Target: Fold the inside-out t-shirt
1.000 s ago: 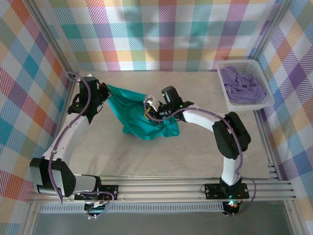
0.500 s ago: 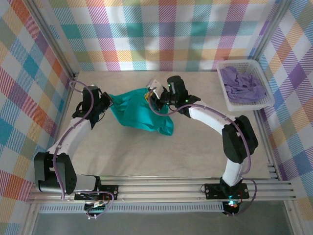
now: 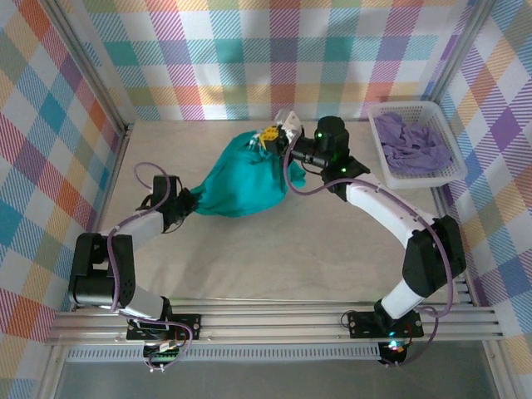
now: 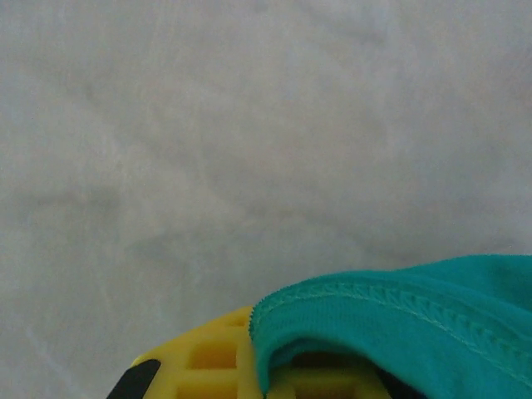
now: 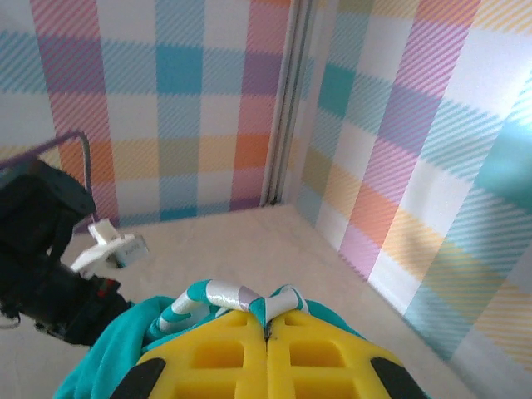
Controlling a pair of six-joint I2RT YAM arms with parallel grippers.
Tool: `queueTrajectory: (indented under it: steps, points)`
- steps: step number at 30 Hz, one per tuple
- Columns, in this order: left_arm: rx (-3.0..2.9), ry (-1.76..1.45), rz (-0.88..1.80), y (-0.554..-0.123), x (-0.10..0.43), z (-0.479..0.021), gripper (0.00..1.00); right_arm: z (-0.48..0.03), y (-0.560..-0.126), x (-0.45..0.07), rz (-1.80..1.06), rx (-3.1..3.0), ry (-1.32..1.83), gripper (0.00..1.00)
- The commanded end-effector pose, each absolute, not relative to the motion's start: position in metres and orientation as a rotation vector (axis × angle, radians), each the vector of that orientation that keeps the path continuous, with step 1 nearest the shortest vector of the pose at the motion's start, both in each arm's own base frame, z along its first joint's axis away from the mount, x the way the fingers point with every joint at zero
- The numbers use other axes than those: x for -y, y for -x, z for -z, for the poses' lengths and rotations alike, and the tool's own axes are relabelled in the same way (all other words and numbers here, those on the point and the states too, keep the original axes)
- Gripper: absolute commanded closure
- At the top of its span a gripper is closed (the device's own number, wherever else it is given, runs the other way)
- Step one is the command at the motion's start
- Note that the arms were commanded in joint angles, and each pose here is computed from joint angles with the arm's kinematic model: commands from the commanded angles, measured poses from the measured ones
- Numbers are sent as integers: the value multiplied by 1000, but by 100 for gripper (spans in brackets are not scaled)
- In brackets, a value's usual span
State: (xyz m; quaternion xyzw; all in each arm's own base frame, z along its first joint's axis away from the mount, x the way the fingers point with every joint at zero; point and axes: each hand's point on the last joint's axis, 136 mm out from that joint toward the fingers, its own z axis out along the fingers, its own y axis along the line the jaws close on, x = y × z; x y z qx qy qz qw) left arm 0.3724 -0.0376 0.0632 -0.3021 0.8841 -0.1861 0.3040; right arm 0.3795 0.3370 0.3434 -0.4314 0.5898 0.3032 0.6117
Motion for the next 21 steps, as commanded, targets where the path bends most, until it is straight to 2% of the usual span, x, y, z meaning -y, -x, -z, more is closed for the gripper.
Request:
queueTrajectory:
  steps: [1,3,5,7,9,15,17,19,21]
  points:
    - [-2261,711,595,-380,50,-92,71,-304,-377,-345,-705,-1398,1079,100]
    - [-2232,661,606,-377,56,-109,52,-296,-376,-348,-736,-1413,1092,100]
    - [-2182,574,636,-375,69,-134,40,-290,-373,-351,-755,-1415,1117,100]
    - [-2118,473,702,-372,89,-162,30,-284,-371,-353,-768,-1418,1148,100]
    - [-2059,360,823,-369,118,-192,24,-277,-370,-354,-770,-1426,1167,100]
    - [-2032,182,1093,-362,191,-241,23,-276,-371,-355,-782,-1430,1155,100]
    - [-2029,134,1122,-362,210,-249,26,-279,-371,-356,-799,-1430,1138,100]
    - [-2053,118,1125,-366,222,-245,37,-285,-372,-356,-818,-1426,1111,100]
    - [-2099,131,1110,-374,228,-231,58,-299,-374,-354,-817,-1417,1064,100]
